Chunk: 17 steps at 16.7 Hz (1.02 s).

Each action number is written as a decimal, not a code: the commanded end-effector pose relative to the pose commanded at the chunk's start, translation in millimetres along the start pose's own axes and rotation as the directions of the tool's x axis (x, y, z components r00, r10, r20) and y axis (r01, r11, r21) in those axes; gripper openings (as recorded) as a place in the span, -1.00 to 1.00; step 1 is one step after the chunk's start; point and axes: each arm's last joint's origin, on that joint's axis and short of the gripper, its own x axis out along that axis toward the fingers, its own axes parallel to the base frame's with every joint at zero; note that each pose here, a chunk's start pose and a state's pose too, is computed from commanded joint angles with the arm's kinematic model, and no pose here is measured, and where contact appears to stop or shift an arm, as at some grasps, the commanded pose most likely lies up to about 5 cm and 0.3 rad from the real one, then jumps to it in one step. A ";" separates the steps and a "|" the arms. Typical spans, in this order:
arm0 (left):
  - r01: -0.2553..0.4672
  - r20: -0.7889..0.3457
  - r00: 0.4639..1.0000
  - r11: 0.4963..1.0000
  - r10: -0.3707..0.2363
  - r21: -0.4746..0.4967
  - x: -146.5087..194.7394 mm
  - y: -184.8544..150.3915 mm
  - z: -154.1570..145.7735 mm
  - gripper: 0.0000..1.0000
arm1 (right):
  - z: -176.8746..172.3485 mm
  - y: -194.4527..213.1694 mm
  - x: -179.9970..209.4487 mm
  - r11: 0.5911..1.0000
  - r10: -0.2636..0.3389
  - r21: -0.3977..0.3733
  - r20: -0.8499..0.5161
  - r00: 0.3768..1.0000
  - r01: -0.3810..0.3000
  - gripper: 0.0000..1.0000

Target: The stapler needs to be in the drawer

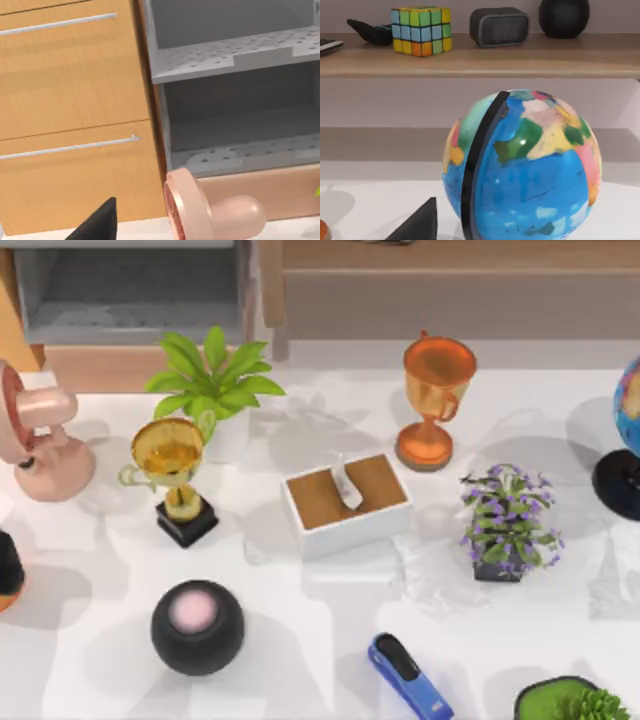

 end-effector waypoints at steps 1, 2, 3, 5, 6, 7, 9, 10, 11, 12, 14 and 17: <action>0.001 0.001 1.000 0.999 -0.001 0.048 5.3 2.8 7.9 1.00 | 0.0 0.0 0.0 1.000 0.000 0.000 0.000 1.000 0.000 1.00; 0.001 -0.001 1.000 0.995 -0.001 0.101 12.2 6.1 15.9 1.00 | 0.0 0.0 0.0 1.000 0.000 0.000 0.000 1.000 0.000 1.00; 0.003 -0.004 1.000 0.987 -0.002 0.158 20.9 9.8 23.6 1.00 | 0.0 0.0 0.0 1.000 0.000 0.000 0.000 1.000 0.000 1.00; 0.007 -0.014 1.000 0.960 -0.003 0.279 43.5 19.0 37.0 1.00 | 0.0 0.0 0.0 1.000 0.000 0.000 0.000 1.000 0.000 1.00; 0.011 -0.021 1.000 0.940 -0.004 0.341 57.5 24.6 41.9 1.00 | 0.0 0.0 0.0 1.000 0.000 0.000 0.000 1.000 0.000 1.00; 0.017 -0.029 1.000 0.915 -0.006 0.404 73.0 30.8 45.2 1.00 | 0.0 0.0 0.0 1.000 0.000 0.000 0.000 1.000 0.000 1.00; 0.031 -0.045 0.999 0.851 -0.009 0.525 108.0 45.1 45.5 1.00 | 0.0 0.0 0.0 1.000 0.000 0.000 0.000 1.000 0.000 1.00; 0.039 -0.053 0.999 0.812 -0.010 0.582 126.7 53.1 42.1 1.00 | 0.0 0.0 0.0 1.000 0.000 0.000 0.000 1.000 0.000 1.00; 0.048 -0.060 0.998 0.770 -0.012 0.636 145.6 61.6 36.3 1.00 | 0.0 0.0 0.0 1.000 0.000 0.000 0.000 1.000 0.000 1.00; 0.056 -0.067 0.998 0.724 -0.013 0.687 164.2 70.4 28.2 1.00 | 0.0 0.0 0.0 1.000 0.000 0.000 0.000 1.000 0.000 1.00; 0.068 -0.075 0.997 0.626 -0.016 0.777 199.1 88.5 5.6 1.00 | 0.0 0.0 0.0 1.000 0.000 0.000 0.000 1.000 0.000 1.00; 0.074 -0.074 0.997 0.469 -0.017 0.880 241.2 114.2 -38.2 1.00 | 0.0 0.0 0.0 1.000 0.000 0.000 0.000 1.000 0.000 1.00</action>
